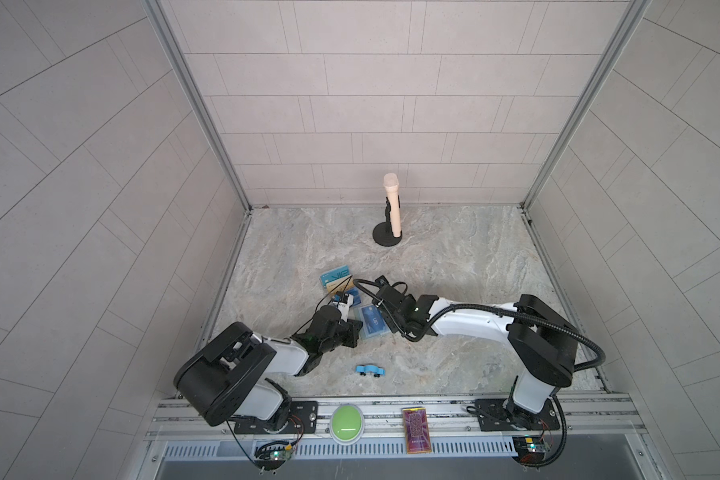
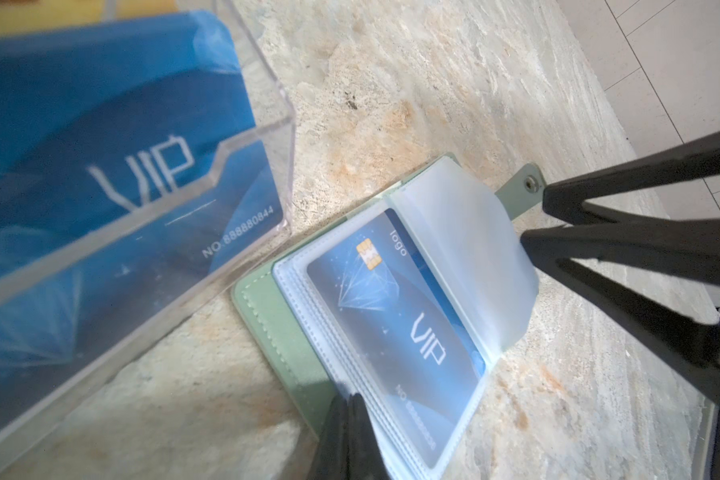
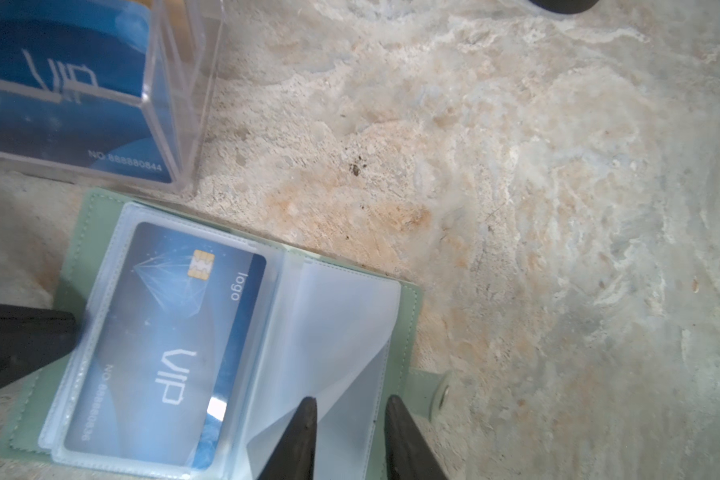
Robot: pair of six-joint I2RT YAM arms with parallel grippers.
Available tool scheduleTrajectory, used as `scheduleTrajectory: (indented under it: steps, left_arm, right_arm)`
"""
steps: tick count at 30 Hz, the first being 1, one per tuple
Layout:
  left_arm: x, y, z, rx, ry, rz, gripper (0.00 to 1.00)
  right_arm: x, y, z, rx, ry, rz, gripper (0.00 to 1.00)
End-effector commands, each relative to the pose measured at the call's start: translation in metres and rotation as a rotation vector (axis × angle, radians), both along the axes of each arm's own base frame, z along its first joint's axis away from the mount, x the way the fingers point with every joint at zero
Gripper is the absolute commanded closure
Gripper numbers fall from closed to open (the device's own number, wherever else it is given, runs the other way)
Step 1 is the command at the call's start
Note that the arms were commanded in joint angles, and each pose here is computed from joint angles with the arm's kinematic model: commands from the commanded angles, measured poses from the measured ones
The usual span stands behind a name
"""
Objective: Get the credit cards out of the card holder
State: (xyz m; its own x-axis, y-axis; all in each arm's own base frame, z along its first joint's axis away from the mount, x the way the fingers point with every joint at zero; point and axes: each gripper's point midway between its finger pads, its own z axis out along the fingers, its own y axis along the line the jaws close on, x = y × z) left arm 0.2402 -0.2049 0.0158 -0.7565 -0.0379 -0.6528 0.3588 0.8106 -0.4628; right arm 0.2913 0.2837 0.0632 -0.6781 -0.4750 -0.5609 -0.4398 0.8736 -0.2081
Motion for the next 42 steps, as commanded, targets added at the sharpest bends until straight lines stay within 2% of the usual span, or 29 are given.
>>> scheduleTrajectory:
  steps: [1,7,12,16,23,28,33,42]
  left_arm:
    - [-0.02,0.018,-0.03,0.104,0.099,0.002,1.0]
    - [-0.02,0.017,-0.03,0.103,0.098,0.003,1.0]
    - [-0.019,0.017,-0.029,0.103,0.097,0.001,1.0]
    - [-0.019,0.017,-0.029,0.105,0.097,0.002,1.0]
    - [-0.018,0.016,-0.028,0.106,0.093,-0.002,1.0]
    - [-0.018,0.016,-0.028,0.105,0.092,-0.002,1.0]
    - [-0.019,0.017,-0.03,0.107,0.095,-0.002,1.0]
    - [-0.019,0.017,-0.03,0.107,0.098,0.0,1.0]
  right_arm:
    - [-0.001,-0.015,0.011,-0.018,-0.024,-0.036,0.69]
    - [-0.002,-0.017,0.03,-0.031,-0.019,-0.019,0.68]
    - [-0.01,-0.001,0.033,0.025,0.103,0.057,0.6]
    - [-0.019,0.017,0.026,0.124,0.237,0.105,0.56]
    - [-0.019,0.033,0.012,0.365,0.436,0.069,0.51]
    - [-0.019,0.037,0.001,0.456,0.522,0.056,0.52]
    - [-0.022,0.045,-0.007,0.526,0.585,0.068,0.57]
    - [-0.021,0.046,-0.029,0.536,0.646,0.019,0.66]
